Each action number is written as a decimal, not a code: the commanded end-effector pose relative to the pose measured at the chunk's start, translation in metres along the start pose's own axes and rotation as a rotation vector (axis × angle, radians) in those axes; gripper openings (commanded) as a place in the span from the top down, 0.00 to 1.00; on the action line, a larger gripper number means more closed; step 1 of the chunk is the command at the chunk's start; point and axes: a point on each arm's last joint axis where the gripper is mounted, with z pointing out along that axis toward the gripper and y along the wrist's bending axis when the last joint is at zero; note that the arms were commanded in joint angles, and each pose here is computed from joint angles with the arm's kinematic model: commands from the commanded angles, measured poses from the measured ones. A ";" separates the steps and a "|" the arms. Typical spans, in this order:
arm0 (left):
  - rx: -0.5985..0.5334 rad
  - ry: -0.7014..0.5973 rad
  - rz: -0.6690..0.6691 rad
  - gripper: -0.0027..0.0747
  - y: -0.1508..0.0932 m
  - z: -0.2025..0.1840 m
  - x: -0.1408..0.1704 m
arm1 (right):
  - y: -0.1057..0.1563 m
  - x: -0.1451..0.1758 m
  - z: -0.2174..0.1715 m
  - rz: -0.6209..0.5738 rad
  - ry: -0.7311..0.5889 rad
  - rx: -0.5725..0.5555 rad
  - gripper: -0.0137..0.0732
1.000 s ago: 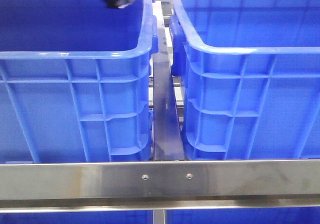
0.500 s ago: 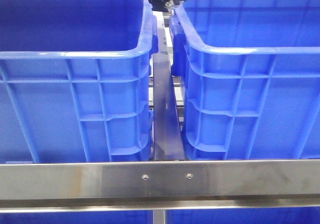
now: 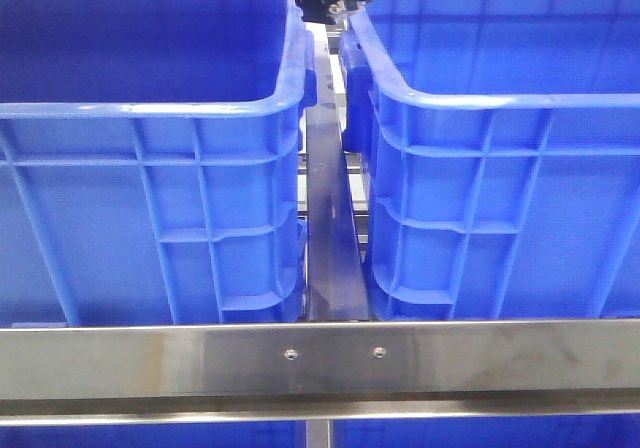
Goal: Pick red and yellow buttons and place in box
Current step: 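Lift the red button toward the center and grasp it with the right gripper, then open the left gripper and carry the red button over the empty bin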
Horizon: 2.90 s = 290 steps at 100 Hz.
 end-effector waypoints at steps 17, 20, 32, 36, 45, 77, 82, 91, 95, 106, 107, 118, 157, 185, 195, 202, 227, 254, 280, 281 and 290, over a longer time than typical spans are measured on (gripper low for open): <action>-0.008 -0.125 -0.003 0.72 -0.005 -0.022 -0.017 | 0.002 -0.043 0.002 0.023 0.114 -0.005 0.92; -0.008 -0.125 -0.003 0.72 -0.005 -0.022 -0.017 | 0.002 -0.045 0.005 0.031 0.145 -0.007 0.92; -0.008 -0.125 -0.003 0.72 -0.005 -0.022 -0.017 | 0.003 -0.061 0.016 0.031 0.274 -0.003 0.92; -0.008 -0.125 -0.003 0.72 -0.005 -0.022 -0.017 | 0.003 -0.067 0.022 0.031 0.314 -0.002 0.92; -0.008 -0.125 -0.003 0.72 -0.005 -0.022 -0.017 | 0.004 -0.079 0.036 0.031 0.387 0.001 0.87; -0.008 -0.125 -0.003 0.72 -0.005 -0.022 -0.017 | 0.006 -0.112 0.078 0.044 0.456 -0.002 0.18; -0.008 -0.125 -0.003 0.72 -0.005 -0.022 -0.017 | 0.007 -0.115 0.084 0.060 0.461 -0.009 0.17; -0.008 -0.125 -0.003 0.72 -0.005 -0.022 -0.017 | 0.010 -0.121 0.096 0.106 0.468 -0.028 0.19; -0.008 -0.125 -0.003 0.72 -0.005 -0.022 -0.017 | 0.012 -0.124 0.101 0.152 0.468 -0.047 0.20; -0.008 -0.125 -0.003 0.72 -0.005 -0.022 -0.017 | 0.020 -0.133 0.112 0.272 0.486 -0.103 0.23; -0.008 -0.125 -0.003 0.72 -0.005 -0.022 -0.017 | 0.021 -0.133 0.114 0.274 0.493 -0.108 0.24; -0.008 -0.125 -0.003 0.72 -0.005 -0.022 -0.017 | 0.033 -0.142 0.129 0.358 0.501 -0.220 0.25; -0.008 -0.125 -0.003 0.72 -0.005 -0.022 -0.017 | 0.097 -0.141 0.190 0.625 0.637 -0.651 0.25; -0.008 -0.125 -0.003 0.72 -0.005 -0.022 -0.017 | 0.142 -0.123 0.233 0.695 0.790 -0.771 0.25; -0.008 -0.125 -0.003 0.72 -0.005 -0.022 -0.017 | 0.151 -0.117 0.242 0.706 0.828 -0.791 0.25; -0.008 -0.125 -0.003 0.72 -0.005 -0.022 -0.017 | 0.153 -0.112 0.246 0.708 0.853 -0.796 0.25; -0.008 -0.125 -0.003 0.72 -0.005 -0.022 -0.017 | 0.154 -0.109 0.248 0.708 0.870 -0.799 0.25; -0.008 -0.122 -0.003 0.72 -0.005 -0.022 -0.017 | 0.154 -0.109 0.247 0.707 0.876 -0.805 0.53; -0.022 -0.121 0.011 0.29 -0.004 -0.022 -0.016 | 0.149 -0.112 0.250 0.712 0.858 -0.794 0.55; -0.024 -0.121 0.013 0.26 -0.004 -0.022 -0.016 | 0.148 -0.113 0.250 0.711 0.855 -0.793 0.55; -0.026 -0.119 0.019 0.11 -0.004 -0.024 -0.018 | 0.135 -0.122 0.256 0.706 0.808 -0.769 0.55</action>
